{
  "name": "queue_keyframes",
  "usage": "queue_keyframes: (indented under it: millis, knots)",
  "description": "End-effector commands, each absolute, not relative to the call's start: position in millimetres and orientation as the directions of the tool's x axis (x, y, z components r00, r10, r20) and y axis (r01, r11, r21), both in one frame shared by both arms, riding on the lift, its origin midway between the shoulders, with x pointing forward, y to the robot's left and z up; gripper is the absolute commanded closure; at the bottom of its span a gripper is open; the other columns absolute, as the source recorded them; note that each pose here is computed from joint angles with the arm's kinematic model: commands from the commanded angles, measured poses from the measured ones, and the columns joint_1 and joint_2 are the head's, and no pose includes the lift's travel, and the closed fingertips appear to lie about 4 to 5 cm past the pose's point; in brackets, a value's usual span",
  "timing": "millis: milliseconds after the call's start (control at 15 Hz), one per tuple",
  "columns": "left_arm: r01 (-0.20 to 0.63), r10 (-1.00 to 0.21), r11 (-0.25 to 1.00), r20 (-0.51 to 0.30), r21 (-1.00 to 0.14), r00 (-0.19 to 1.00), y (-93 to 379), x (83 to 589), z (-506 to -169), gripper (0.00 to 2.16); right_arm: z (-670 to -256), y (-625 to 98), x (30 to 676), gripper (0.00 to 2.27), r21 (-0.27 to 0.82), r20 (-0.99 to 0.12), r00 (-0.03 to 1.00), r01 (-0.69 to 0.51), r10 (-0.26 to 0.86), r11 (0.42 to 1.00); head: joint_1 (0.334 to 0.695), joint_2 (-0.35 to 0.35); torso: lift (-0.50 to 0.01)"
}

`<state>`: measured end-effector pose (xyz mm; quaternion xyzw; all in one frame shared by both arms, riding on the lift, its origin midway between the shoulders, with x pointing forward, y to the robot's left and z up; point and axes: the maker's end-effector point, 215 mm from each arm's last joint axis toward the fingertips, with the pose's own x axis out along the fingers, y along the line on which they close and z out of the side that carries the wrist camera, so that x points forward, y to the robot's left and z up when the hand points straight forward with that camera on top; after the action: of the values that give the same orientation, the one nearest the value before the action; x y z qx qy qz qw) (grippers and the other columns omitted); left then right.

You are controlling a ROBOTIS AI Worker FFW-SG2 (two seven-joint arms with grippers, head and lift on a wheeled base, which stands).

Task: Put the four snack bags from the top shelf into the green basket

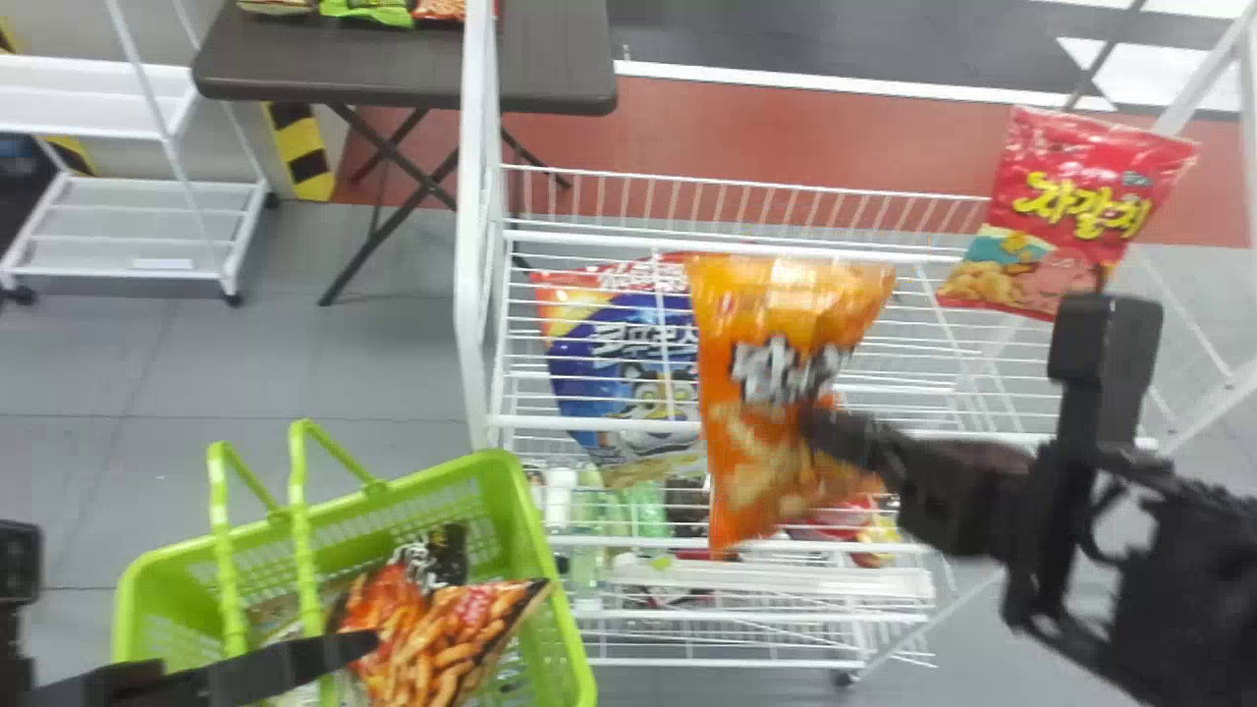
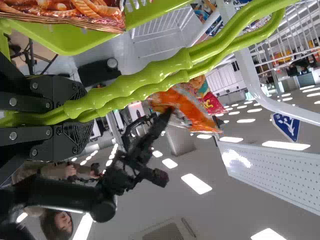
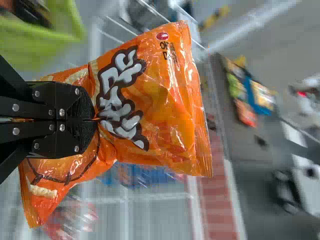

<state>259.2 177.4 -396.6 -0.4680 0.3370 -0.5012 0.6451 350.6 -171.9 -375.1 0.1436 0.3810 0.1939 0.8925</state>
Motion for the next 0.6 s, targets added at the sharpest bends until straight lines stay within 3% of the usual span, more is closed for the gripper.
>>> queue_keyframes:
  millis: [0, 200, 533]
  knots:
    - [0.334, -0.962, 0.053, 0.042, -0.941, 0.27, 179, 259, -395, 2.15, -381, -137, 306, 2.26, 0.467, -0.658, 0.523, -0.281, 0.542, 0.839, 0.695, 0.005, 0.0]
    - [0.341, -0.964, 0.048, 0.047, -0.939, 0.263, 175, 259, -392, 2.15, -370, -99, 298, 2.26, 0.49, -0.629, 0.483, -0.362, 0.609, 0.793, 0.695, 0.088, 0.0]
    - [0.352, -0.969, 0.03, 0.06, -0.935, 0.24, 165, 256, -385, 2.15, -409, -31, 291, 2.26, 0.507, -0.673, 0.342, -0.432, 0.655, 0.746, 0.695, 0.221, 0.0]
